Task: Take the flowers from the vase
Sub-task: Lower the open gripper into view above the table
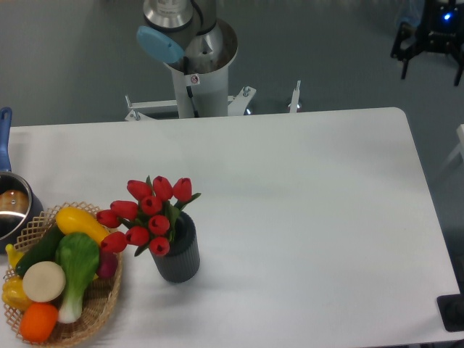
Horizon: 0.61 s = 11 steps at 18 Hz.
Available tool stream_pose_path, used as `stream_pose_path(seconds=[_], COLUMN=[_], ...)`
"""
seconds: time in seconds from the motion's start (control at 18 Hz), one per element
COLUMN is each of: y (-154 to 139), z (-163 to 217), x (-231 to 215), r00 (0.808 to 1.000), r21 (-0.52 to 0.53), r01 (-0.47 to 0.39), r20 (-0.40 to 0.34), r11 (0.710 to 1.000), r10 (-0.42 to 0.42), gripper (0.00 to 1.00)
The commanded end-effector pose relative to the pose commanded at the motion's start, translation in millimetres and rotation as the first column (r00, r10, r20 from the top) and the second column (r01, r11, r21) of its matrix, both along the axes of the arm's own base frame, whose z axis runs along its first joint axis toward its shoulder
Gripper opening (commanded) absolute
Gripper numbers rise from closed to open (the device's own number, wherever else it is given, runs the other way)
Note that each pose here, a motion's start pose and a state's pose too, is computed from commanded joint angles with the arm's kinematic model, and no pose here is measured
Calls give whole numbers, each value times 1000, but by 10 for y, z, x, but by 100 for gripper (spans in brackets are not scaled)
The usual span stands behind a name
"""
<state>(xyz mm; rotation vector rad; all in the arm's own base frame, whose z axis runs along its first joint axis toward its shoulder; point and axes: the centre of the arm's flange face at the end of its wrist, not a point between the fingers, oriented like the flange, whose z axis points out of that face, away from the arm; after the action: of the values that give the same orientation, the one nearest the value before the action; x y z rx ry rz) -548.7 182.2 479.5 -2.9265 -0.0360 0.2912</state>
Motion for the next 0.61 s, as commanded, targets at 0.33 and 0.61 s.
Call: stream_pose_path(seconds=[0.33,0.61], y=[148,187], z=[-55,-278], x=[44,88], r00=[1000,999], r21=[9,17], r01=[20,28], r20=[-16,-36], r11=[1000,999], r10=[-20,-28], gripper=[100,100])
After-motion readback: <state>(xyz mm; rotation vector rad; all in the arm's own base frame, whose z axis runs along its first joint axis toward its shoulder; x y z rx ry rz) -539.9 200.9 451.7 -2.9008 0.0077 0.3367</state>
